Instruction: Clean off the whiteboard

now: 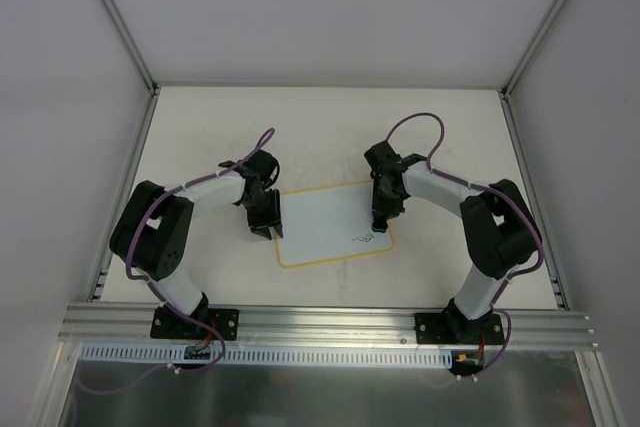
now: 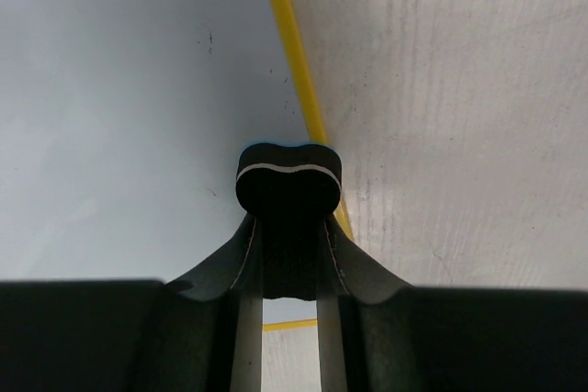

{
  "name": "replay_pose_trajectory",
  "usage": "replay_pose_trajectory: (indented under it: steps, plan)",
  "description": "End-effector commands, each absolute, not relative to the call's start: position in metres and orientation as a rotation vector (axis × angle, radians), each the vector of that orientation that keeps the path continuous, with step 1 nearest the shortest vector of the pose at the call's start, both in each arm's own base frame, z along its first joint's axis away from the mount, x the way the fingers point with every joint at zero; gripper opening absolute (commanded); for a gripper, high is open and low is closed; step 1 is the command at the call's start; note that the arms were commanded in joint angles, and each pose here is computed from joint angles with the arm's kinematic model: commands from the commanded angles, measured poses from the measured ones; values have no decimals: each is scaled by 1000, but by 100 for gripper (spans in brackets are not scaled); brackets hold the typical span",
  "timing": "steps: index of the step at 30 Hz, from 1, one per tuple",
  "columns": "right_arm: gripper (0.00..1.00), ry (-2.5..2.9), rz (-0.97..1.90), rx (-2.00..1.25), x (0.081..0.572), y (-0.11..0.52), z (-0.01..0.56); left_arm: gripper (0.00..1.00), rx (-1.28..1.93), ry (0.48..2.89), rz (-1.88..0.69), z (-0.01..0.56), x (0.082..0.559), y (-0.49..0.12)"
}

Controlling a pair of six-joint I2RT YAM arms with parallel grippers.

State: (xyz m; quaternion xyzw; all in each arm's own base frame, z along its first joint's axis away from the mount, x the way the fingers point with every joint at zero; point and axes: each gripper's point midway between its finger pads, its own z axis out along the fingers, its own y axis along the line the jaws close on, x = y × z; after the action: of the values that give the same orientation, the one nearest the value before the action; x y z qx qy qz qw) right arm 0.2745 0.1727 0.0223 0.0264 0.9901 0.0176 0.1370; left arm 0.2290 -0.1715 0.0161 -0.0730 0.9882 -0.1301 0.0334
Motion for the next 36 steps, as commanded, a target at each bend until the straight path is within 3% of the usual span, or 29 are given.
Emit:
replay_pose_trajectory:
  steps: [1,6,10,24,29,36]
  plan:
    - [0,2884,40,81,275,181,14,32,-215,3074,-388,15,217,-177]
    - [0,2857,85,34,287,204,20,18,-216,3085,-305,4,222,-171]
    - [0,2809,104,-69,296,220,33,1,-265,3067,-264,2,236,-162]
    - [0,2798,114,-582,234,279,17,0,-274,3054,-214,-3,252,-150]
    - [0,2813,-22,-489,237,246,5,0,-302,3058,-195,-6,251,-139]
    - [0,2879,-120,-93,238,168,1,0,-316,3062,-180,-8,250,-128]
